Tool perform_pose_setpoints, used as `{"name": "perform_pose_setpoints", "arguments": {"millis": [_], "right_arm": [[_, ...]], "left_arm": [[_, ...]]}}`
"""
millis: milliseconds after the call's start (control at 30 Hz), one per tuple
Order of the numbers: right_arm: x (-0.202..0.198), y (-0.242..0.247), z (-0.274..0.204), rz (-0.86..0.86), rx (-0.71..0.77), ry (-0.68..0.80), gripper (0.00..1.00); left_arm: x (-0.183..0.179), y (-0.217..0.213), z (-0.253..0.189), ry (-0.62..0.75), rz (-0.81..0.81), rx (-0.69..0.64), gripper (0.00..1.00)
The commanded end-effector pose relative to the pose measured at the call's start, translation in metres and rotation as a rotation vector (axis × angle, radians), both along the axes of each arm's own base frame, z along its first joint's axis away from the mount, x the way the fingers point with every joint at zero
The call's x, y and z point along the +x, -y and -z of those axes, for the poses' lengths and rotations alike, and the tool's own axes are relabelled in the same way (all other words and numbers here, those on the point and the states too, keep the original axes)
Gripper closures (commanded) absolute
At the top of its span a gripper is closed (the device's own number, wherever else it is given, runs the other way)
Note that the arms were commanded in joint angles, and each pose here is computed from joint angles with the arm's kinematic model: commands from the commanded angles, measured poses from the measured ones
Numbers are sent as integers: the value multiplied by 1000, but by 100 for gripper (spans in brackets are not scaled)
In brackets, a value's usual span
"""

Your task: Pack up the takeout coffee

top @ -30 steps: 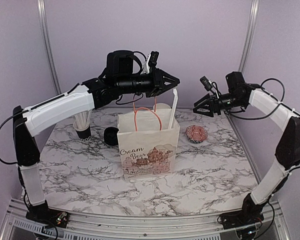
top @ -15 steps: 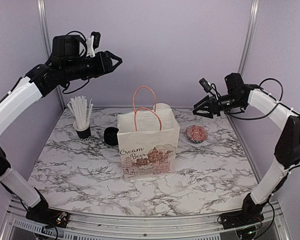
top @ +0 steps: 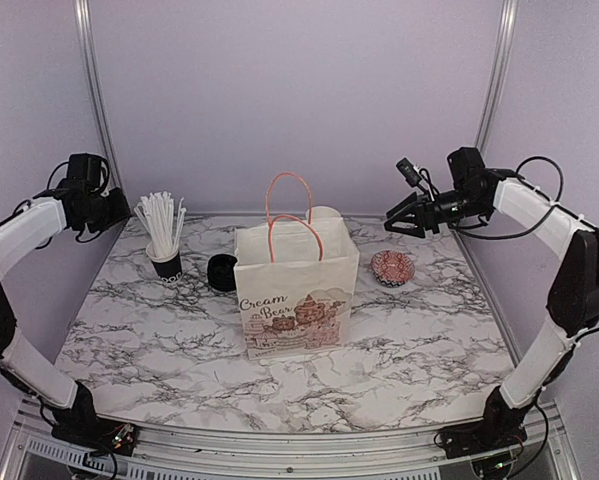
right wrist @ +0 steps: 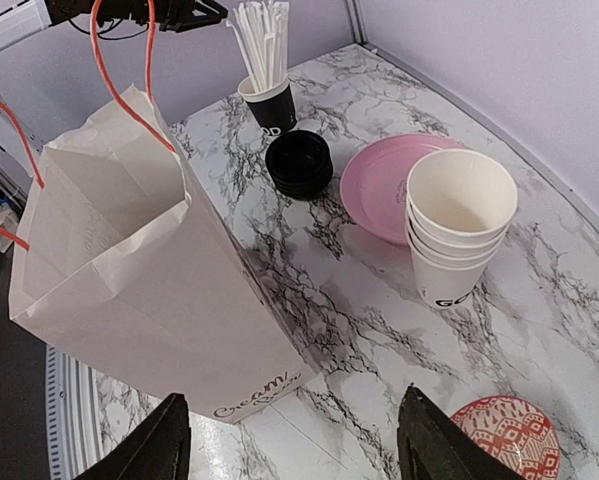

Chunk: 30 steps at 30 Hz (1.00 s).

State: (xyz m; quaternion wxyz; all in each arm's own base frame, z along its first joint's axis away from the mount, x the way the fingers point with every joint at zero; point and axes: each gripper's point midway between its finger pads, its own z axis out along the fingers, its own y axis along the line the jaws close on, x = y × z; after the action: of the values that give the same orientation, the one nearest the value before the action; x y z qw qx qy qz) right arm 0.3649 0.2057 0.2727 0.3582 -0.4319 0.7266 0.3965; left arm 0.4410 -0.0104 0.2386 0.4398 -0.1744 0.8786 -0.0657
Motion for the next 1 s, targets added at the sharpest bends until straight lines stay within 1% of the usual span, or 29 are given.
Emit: {"name": "perform_pose_setpoints", "arguments": {"millis": [0, 100, 200, 367, 433, 533, 667, 967], "right_arm": [[5, 1, -5, -3, -2, 22, 32], [6, 1, -5, -2, -2, 20, 32], [6, 1, -3, -1, -6, 20, 32], [6, 3, 0, 7, -18, 22, 32], [7, 3, 0, 8, -19, 23, 32], [8, 3, 2, 8, -21, 17, 32], [9, 2, 5, 6, -22, 8, 32], [16, -2, 12, -19, -4, -37, 33]], "left_arm": [[26, -5, -12, 140, 23, -196, 62], [41, -8, -5, 157, 29, -264, 61], [53, -12, -1, 172, 29, -297, 60], [64, -18, 13, 149, 11, -310, 61], [71, -18, 10, 171, 19, -312, 62], [74, -17, 13, 169, 27, -322, 64], [72, -16, 13, 170, 25, -329, 65], [53, -13, -12, 222, 46, -321, 64]]}}
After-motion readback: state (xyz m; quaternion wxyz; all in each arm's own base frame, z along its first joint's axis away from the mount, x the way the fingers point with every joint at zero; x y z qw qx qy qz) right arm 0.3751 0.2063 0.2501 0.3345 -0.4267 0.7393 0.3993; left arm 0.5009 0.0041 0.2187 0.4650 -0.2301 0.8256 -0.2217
